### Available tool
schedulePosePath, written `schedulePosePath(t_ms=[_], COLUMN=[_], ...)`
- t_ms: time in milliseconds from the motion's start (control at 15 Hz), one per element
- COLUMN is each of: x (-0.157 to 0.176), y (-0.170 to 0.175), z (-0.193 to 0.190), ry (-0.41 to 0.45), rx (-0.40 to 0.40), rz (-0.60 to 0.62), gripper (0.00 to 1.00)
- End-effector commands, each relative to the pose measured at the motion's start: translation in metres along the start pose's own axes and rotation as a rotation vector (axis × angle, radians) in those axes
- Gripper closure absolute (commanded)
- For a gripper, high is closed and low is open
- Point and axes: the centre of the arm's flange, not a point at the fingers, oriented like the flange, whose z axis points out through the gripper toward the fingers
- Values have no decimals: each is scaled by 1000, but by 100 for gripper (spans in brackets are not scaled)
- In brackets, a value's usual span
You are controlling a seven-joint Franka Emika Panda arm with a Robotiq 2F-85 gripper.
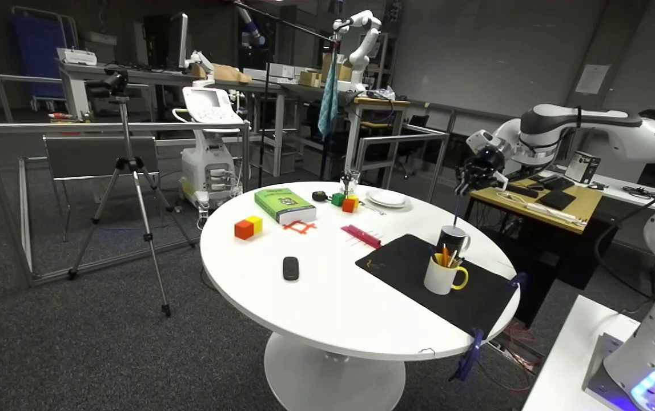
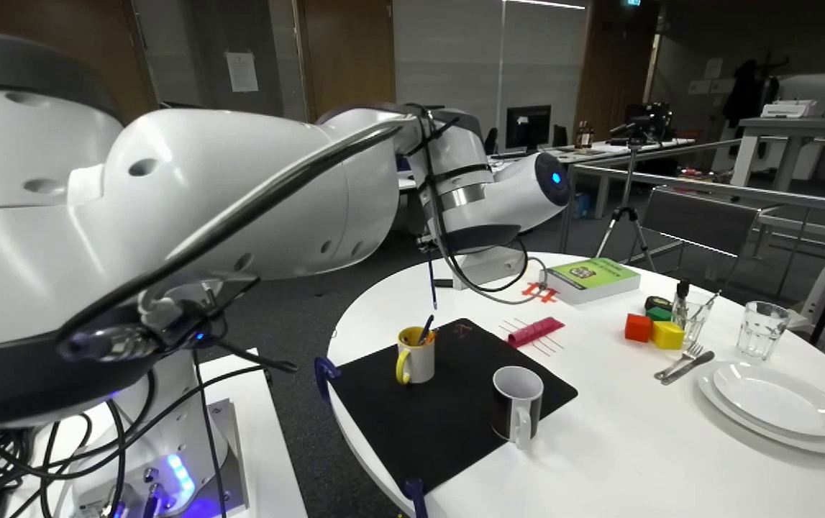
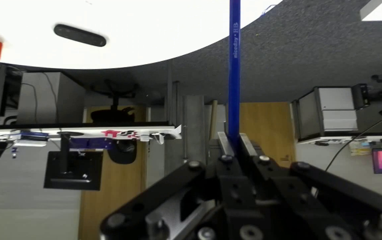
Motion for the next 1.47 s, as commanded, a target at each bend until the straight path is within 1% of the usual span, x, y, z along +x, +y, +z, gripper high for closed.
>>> schedulePosePath(t_ms=[0,133,200,467,667,800,1000,1200,1400], x=[2,-3,-5,-13,-16,-19,-26,-40,-59], y=[-7,-7,-7,-9,-10,-12,-19,-26,-33], z=[-24,-35,-38,-41,-38,-37,-38,-37,-36], ry=[84,93,84,66,77,89,100,66,9], rx=[-176,-289,-349,-584,-748,-838,-938,-1001,-1069], rz=[51,83,99,166,249,320,426,566,661], gripper=[98,98,98,98,98,98,98,98,98])
